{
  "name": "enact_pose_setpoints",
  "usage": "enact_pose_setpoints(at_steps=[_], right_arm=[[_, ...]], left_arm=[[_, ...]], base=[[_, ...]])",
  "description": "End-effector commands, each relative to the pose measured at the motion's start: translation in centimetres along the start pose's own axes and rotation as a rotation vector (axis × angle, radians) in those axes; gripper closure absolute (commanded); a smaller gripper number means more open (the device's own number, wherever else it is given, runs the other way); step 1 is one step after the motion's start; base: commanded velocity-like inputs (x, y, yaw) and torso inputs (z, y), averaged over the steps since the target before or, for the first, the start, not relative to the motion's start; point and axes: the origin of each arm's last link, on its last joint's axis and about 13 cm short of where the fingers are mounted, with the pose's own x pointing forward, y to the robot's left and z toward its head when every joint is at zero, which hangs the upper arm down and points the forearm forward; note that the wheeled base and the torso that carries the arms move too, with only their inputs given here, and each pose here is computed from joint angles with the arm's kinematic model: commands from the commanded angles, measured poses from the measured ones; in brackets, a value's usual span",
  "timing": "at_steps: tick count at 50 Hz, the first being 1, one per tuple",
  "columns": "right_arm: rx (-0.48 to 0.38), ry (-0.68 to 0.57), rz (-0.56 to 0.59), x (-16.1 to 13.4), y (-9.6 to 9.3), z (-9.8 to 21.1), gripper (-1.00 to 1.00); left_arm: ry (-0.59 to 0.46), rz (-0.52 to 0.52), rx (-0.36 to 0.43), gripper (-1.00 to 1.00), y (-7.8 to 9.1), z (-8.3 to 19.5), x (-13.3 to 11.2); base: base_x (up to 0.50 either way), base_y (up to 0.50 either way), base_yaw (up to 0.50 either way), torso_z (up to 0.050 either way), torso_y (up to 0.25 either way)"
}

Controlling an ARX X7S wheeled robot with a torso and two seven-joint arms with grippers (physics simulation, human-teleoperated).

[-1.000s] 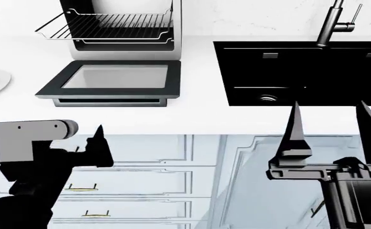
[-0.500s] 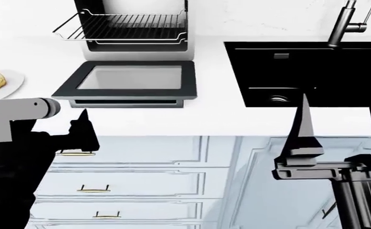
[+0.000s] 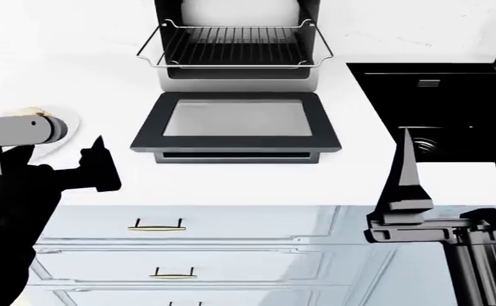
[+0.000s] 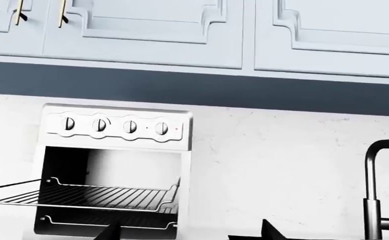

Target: Place the scone on the top rack of the toaster oven.

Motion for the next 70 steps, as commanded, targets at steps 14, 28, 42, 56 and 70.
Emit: enact_pose_setpoints(at_steps=[14, 28, 42, 56, 70], right_arm=[[0.006, -0.001, -0.002, -0.2, -0.1, -0.1, -1.00], [0.007, -0.004, -0.015, -0.5, -0.4, -0.2, -1.00], [0.041, -0.042, -0.017, -0.5, -0.3, 0.1, -1.00], [0.111, -0.149, 0.049, -1.0, -0.1, 1.1, -1.00], [0.135, -0.193, 0.058, -1.2, -0.8, 1.2, -1.00]], left_arm=[[0.003, -0.004, 0.010, -1.00, -0.2, 0.3, 0.3], [0.007, -0.030, 0.025, -1.00, -0.7, 0.3, 0.4], [-0.007, -0.061, 0.024, -1.00, -1.0, 0.5, 0.5], [-0.004, -0.101, 0.045, -1.00, -1.4, 3.7, 0.9], [0.072, -0.049, 0.004, -1.00, -0.7, 5.8, 3.3]], base=[[0.41, 0.29, 0.00, 0.000, 0.000], [0.41, 0.28, 0.00, 0.000, 0.001], [0.14, 0.10, 0.00, 0.000, 0.000], [0.00, 0.00, 0.00, 0.000, 0.000], [0.00, 0.00, 0.00, 0.000, 0.000]])
